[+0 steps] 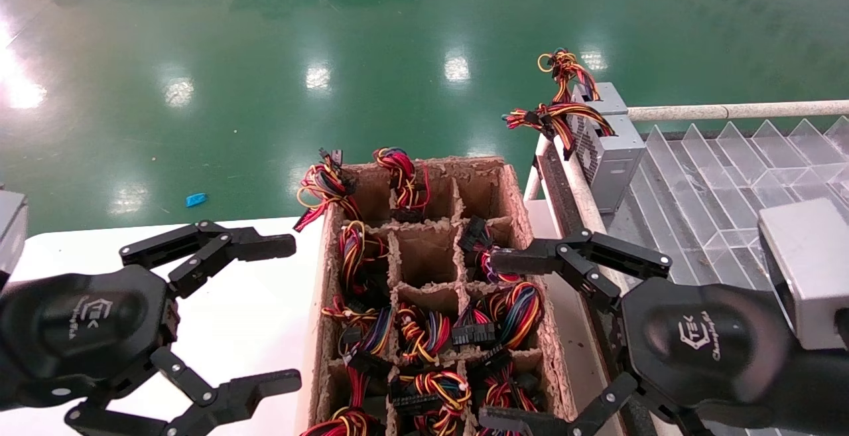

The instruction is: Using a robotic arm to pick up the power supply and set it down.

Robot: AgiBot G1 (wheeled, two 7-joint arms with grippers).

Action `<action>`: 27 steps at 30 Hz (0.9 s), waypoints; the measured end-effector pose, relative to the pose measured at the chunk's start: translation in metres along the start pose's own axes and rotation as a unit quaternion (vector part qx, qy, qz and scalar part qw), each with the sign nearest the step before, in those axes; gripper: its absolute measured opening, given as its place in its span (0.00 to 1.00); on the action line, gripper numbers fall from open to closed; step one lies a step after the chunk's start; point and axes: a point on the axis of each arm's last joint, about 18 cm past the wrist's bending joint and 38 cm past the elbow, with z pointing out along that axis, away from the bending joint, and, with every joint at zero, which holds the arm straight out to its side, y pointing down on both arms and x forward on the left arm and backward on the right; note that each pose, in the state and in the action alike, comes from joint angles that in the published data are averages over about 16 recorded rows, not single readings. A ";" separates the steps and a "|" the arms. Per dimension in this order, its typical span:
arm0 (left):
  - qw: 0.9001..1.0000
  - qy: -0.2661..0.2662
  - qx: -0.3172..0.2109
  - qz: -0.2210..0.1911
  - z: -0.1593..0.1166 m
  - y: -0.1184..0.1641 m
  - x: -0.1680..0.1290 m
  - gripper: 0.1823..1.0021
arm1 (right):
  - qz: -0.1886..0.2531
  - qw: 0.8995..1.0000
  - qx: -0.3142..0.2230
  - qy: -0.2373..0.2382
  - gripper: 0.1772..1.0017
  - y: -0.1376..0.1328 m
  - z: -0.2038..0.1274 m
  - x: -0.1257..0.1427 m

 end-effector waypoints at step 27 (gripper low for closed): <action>1.000 0.000 0.000 0.000 0.000 0.000 0.000 1.00 | -0.002 1.000 -0.001 0.006 1.00 0.000 0.000 0.003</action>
